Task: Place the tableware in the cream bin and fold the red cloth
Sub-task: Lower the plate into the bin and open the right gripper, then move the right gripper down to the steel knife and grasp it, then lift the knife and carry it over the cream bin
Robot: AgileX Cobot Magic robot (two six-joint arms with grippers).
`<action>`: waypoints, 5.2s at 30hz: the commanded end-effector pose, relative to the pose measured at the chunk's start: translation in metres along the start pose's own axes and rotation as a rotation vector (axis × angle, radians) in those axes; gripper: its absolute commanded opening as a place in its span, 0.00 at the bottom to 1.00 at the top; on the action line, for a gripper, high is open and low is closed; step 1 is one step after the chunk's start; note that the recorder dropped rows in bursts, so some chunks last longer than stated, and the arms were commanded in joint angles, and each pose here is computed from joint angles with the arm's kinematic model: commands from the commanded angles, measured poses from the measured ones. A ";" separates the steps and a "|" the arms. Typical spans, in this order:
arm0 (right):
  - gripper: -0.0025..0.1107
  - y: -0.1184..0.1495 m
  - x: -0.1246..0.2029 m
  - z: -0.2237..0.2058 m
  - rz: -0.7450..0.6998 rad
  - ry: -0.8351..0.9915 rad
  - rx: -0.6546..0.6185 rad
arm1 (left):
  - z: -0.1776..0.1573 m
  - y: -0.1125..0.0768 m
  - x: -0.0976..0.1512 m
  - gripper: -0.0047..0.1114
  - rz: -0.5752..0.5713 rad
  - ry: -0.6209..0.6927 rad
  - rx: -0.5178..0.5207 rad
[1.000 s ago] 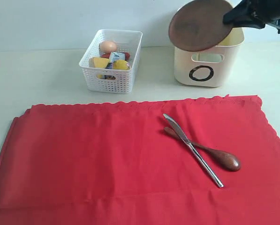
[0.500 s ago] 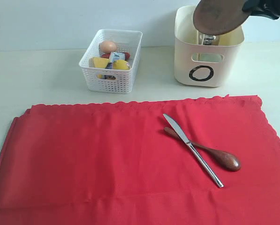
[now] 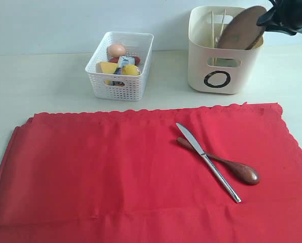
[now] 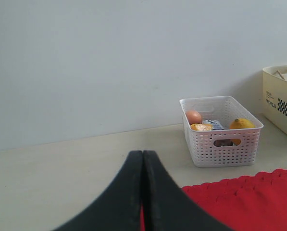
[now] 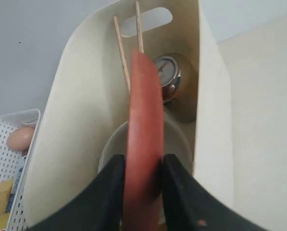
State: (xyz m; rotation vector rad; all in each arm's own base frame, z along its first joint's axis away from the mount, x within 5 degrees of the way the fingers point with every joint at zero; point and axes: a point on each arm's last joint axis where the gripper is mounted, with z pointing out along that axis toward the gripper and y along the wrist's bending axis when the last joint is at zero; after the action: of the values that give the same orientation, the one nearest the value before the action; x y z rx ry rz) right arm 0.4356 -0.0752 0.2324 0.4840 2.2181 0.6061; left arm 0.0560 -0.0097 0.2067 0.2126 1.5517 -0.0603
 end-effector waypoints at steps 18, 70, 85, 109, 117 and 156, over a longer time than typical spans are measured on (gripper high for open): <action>0.42 0.014 -0.001 -0.016 -0.082 0.053 -0.036 | 0.000 0.000 0.001 0.04 0.000 -0.003 0.007; 0.42 0.114 0.173 -0.025 -0.933 0.601 0.008 | 0.000 0.000 0.001 0.04 0.000 -0.003 0.007; 0.42 0.098 0.238 0.027 -1.036 0.797 0.110 | 0.000 0.000 0.001 0.04 0.000 -0.003 0.007; 0.12 0.082 0.253 0.045 -0.993 0.857 0.158 | 0.000 0.000 0.001 0.04 0.000 -0.003 0.007; 0.12 0.091 0.245 0.041 -0.991 0.838 0.154 | 0.000 0.000 0.001 0.04 0.000 -0.003 0.007; 0.02 0.153 0.047 -0.067 -0.809 0.204 0.181 | 0.000 0.000 0.001 0.04 0.000 -0.003 0.007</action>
State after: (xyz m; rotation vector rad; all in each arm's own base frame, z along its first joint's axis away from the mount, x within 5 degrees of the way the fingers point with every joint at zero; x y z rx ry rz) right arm 0.3703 0.0698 0.3169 -0.5168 2.4794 0.0345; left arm 0.0560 -0.0097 0.2067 0.2126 1.5517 -0.0603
